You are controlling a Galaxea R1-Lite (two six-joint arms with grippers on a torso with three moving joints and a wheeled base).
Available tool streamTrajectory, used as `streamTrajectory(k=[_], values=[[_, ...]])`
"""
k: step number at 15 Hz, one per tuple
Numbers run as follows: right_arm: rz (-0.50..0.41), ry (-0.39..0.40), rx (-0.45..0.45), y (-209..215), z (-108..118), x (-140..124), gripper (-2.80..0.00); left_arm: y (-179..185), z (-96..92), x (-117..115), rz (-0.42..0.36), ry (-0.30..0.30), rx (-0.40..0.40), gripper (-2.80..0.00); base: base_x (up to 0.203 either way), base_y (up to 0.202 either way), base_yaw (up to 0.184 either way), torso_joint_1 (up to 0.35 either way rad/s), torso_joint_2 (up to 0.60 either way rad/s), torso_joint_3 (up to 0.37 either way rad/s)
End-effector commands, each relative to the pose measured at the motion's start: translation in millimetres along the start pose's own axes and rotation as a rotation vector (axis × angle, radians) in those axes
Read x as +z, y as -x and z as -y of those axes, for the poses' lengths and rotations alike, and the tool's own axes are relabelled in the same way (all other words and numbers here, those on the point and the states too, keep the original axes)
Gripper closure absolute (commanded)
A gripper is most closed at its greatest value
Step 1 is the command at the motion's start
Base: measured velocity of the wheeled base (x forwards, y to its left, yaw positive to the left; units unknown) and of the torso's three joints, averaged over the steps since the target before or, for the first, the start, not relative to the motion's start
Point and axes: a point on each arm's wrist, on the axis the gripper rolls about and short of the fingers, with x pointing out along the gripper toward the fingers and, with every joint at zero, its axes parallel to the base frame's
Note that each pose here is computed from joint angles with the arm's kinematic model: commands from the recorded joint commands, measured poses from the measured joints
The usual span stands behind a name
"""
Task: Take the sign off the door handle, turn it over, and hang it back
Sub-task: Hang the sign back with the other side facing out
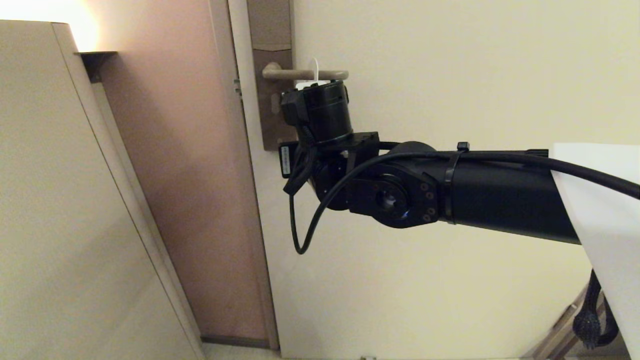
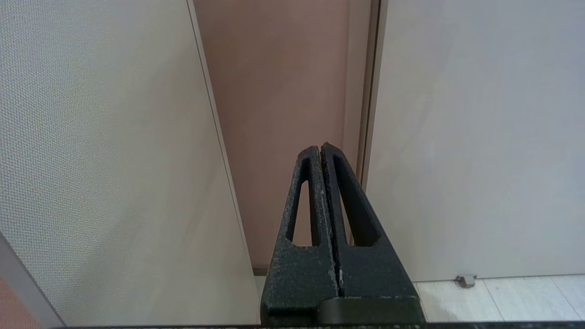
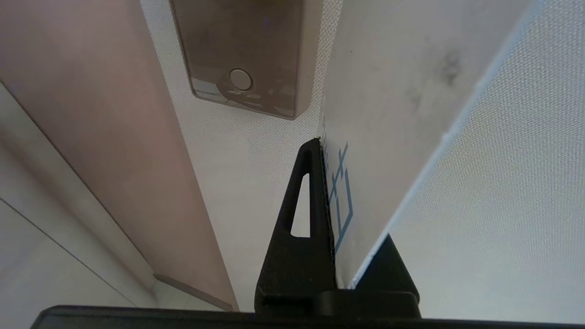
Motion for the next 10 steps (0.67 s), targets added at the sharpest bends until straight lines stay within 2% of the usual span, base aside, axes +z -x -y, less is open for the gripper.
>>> streamTrajectory(k=[1, 8, 9, 10], values=[[0.002, 0.0, 0.007, 4.2, -2.0, 2.0, 0.0, -0.1, 0.0, 0.1, 0.0, 0.0, 0.001, 0.0, 0.0, 0.0, 0.0, 0.0, 0.0, 0.0], [-0.006, 0.012, 0.011, 6.1, -4.0, 0.4, 0.0, -0.1, 0.0, 0.1, 0.0, 0.0, 0.001, 0.0, 0.0, 0.0, 0.0, 0.0, 0.0, 0.0], [-0.006, 0.013, 0.012, 6.2, -4.1, 0.2, -0.58, -0.1, 0.0, 0.1, 0.0, 0.0, 0.001, 0.0, 0.0, 0.0, 0.0, 0.0, 0.0, 0.0], [-0.006, 0.013, 0.012, 6.2, -4.1, 0.3, -2.8, -0.1, 0.0, 0.1, 0.0, 0.0, 0.0, 0.0, 0.0, 0.0, 0.0, 0.0, 0.0, 0.0]])
